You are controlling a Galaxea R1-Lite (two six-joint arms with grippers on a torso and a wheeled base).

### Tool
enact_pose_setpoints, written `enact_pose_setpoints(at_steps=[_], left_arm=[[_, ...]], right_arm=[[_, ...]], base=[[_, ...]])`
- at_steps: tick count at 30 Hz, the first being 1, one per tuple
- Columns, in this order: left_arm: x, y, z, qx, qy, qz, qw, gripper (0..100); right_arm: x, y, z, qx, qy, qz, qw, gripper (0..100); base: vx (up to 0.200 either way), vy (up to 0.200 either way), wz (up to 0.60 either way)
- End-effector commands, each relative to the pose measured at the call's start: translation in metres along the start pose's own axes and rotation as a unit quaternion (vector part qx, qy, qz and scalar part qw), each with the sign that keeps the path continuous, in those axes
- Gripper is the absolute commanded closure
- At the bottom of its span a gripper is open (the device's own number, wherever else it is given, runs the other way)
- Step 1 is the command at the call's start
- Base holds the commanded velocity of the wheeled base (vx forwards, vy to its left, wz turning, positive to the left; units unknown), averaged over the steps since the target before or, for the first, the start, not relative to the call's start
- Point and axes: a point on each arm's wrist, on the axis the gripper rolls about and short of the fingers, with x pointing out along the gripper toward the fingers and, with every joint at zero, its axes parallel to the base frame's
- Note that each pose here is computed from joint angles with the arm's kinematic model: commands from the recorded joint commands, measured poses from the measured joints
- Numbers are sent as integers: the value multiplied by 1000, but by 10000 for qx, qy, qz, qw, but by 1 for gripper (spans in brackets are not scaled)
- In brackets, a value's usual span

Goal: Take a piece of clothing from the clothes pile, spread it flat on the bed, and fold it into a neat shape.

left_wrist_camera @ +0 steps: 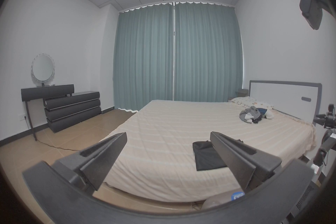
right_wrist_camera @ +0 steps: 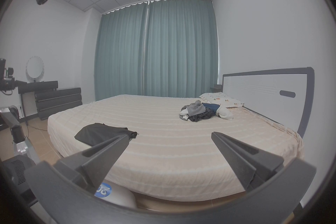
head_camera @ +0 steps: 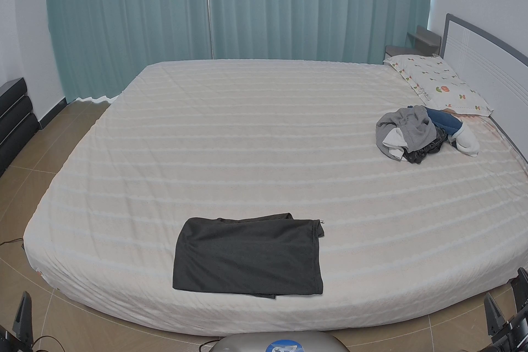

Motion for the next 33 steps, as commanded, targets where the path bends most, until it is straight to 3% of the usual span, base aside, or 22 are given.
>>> enact_pose_setpoints(at_steps=[1,3,6,14,33], left_arm=[[32,-2,-46,-140,-122,-64,9998,0],[36,-2,-50,-173,-333,-135,9992,0],[36,-3,-57,-105,26,-318,9994,0],[36,-4,-57,-12,52,-517,9986,0],[36,-3,-57,74,60,-379,9992,0]], right_arm=[[0,0,-5,159,72,-39,9998,0],[0,0,-5,159,72,-39,9998,0],[0,0,-5,151,72,-39,9999,0],[0,0,-5,151,72,-39,9999,0],[0,0,-5,182,72,-39,9998,0]], base=[[0,0,0],[0,0,0],[0,0,0],[0,0,0],[0,0,0]])
